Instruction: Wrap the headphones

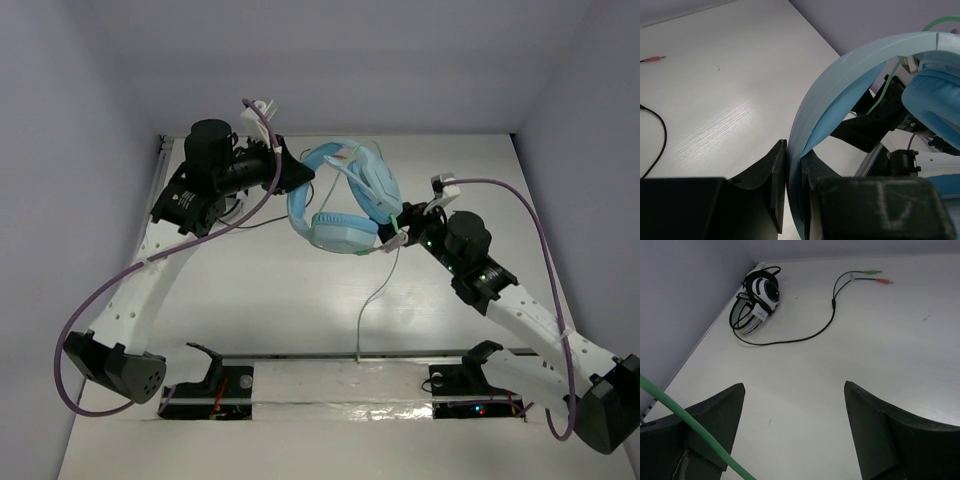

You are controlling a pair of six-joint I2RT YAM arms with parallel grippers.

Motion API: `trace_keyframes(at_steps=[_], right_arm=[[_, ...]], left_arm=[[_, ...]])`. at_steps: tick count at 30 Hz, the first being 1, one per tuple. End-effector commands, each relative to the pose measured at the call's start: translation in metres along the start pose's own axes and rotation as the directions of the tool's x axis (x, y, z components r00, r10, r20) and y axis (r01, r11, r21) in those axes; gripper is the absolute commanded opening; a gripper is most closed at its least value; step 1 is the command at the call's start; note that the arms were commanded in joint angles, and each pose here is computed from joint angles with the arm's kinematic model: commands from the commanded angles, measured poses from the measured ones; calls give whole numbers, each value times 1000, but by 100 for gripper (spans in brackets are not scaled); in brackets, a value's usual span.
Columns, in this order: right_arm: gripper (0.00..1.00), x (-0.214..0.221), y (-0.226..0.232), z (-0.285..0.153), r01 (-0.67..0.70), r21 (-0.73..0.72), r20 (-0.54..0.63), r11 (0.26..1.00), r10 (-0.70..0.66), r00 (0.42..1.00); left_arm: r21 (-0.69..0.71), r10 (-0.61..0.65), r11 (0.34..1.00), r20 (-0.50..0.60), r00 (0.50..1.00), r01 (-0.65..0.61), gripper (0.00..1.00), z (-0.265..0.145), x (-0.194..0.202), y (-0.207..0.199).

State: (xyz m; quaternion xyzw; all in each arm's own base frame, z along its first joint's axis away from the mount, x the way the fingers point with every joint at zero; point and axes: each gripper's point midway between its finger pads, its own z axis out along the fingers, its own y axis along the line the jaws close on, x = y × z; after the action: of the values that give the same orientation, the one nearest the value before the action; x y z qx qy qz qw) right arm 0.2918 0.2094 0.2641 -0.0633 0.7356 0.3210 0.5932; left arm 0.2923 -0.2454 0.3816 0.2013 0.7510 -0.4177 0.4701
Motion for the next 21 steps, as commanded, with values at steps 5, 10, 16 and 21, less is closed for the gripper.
trace_keyframes(at_steps=[5, 10, 16, 21], right_arm=[[91, -20, -7, 22, 19, -132, 82, 991, -8, 997], [98, -15, -17, 31, -1, -123, 78, 992, 11, 997], [99, 5, -22, 51, -73, -149, 53, 986, 81, 995], [92, 35, -8, 49, -147, -271, -16, 951, 148, 989]], left_arm=[[107, 4, 994, 169, 986, -22, 0, -26, -66, -47], [106, -21, 994, 200, 980, 0, 0, -25, -81, -50], [110, -40, 994, 233, 972, 15, 0, -28, -95, -53], [80, -40, 997, 242, 970, 21, 0, -28, -100, -49]])
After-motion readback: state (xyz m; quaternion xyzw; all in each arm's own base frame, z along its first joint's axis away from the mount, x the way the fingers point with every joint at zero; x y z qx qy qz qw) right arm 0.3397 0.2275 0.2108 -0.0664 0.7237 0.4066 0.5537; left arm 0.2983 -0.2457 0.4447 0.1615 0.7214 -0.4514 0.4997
